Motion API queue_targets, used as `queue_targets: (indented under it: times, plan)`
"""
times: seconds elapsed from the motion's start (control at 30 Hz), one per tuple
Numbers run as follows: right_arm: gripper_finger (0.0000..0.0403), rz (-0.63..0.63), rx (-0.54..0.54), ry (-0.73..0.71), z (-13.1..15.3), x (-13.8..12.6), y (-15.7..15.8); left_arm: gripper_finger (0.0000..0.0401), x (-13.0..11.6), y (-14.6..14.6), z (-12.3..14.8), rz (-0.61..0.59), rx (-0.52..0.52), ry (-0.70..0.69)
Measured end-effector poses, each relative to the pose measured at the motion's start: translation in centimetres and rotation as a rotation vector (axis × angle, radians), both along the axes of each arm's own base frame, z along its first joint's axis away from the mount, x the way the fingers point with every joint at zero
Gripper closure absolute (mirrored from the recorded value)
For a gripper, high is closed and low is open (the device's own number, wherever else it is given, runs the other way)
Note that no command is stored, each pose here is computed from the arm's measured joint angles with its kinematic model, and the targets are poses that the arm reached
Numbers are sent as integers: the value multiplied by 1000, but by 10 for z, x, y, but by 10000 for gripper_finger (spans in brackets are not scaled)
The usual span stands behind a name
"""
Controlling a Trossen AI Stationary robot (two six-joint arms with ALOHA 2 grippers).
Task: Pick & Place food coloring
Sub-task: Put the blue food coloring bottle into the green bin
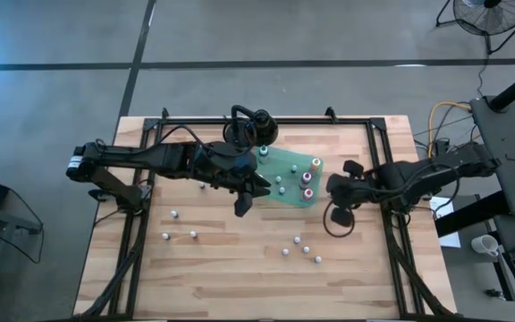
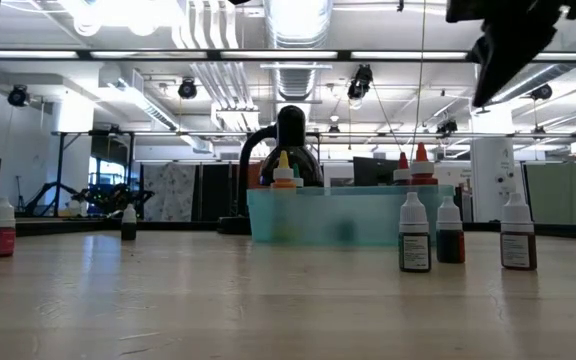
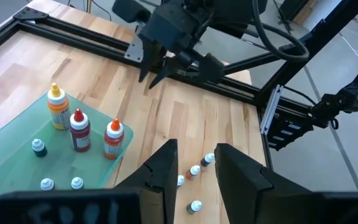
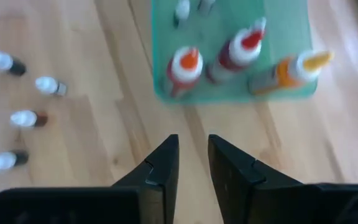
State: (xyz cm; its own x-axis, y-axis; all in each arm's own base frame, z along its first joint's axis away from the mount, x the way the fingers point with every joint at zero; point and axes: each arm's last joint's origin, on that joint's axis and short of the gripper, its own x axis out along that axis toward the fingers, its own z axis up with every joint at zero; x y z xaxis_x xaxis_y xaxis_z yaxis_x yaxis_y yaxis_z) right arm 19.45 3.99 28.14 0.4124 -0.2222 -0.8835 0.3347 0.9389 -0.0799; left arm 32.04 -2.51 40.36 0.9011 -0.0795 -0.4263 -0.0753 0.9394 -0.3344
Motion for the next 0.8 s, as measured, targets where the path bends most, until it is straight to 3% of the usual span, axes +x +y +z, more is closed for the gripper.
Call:
queue_targets:
  times: [0.17,0.33,0.53,0.67,0.8]
  plan:
    - [317,-149,74,15,5,-5,-1,321,0,0,0,0,0,0]
    - [314,-169,167,-3,5,-2,2,321,0,0,0,0,0,0]
    - [319,-293,312,-26,4,0,5,321,0,0,0,0,0,0]
    - [325,-292,421,27,0,1,13,321,0,0,0,0,0,-1]
    - [327,-273,430,69,-6,2,25,321,0,0,0,0,0,-3]
